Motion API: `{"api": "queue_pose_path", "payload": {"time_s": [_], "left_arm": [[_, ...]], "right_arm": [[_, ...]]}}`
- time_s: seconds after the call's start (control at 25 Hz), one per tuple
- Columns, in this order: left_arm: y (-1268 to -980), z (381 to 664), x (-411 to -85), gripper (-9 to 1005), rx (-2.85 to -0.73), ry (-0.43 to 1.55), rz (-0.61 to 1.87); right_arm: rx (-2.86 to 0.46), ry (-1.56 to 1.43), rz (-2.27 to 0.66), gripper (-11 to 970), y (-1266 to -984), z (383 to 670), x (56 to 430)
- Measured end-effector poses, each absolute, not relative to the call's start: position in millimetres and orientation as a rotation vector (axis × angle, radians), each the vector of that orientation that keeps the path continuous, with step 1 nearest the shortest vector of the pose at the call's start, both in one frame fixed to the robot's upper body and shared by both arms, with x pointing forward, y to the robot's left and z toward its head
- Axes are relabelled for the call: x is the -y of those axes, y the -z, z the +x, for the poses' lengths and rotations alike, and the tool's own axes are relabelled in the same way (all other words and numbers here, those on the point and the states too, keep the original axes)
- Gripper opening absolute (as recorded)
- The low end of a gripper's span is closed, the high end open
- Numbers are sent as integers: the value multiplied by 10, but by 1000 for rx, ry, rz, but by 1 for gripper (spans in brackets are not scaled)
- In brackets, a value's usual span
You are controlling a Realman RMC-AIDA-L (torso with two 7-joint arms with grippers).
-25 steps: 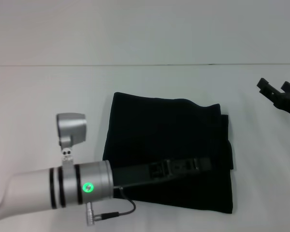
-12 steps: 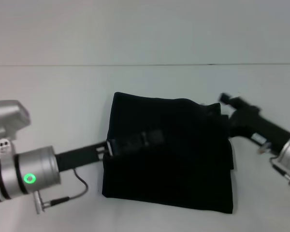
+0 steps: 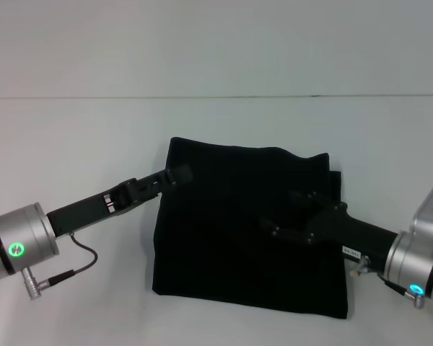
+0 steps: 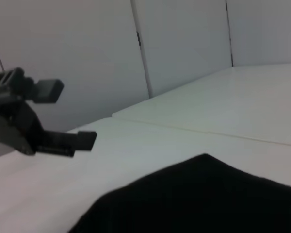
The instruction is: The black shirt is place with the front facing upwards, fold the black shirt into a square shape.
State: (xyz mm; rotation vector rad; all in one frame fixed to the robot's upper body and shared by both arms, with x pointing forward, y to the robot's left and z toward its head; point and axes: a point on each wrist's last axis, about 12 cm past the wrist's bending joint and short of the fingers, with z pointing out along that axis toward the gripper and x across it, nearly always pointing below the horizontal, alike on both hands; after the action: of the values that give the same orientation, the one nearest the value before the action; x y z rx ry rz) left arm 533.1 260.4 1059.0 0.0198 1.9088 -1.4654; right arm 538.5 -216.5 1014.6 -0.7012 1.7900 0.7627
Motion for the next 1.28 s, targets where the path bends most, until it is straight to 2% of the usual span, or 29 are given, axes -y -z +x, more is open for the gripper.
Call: {"api": "queue_pose_path", "payload": {"time_s": [0.36, 0.72, 0.92, 1.28], "left_arm": [[-10596, 5394, -2646, 847, -1913, 1421, -7], [-10608, 5450, -2677, 847, -1922, 1387, -18], [-10604, 5470, -2697, 846, -1929, 1367, -26], [-10558, 5519, -2739, 840, -1959, 1304, -80]], "right_arm": [[-1888, -667, -650, 909, -9968, 5278, 2341], [-1821, -690, -622, 908, -10059, 5280, 2402], [-1768, -735, -645, 909, -10089, 5169, 2432], [-1804, -715, -657, 909, -9922, 4892, 2520]]}}
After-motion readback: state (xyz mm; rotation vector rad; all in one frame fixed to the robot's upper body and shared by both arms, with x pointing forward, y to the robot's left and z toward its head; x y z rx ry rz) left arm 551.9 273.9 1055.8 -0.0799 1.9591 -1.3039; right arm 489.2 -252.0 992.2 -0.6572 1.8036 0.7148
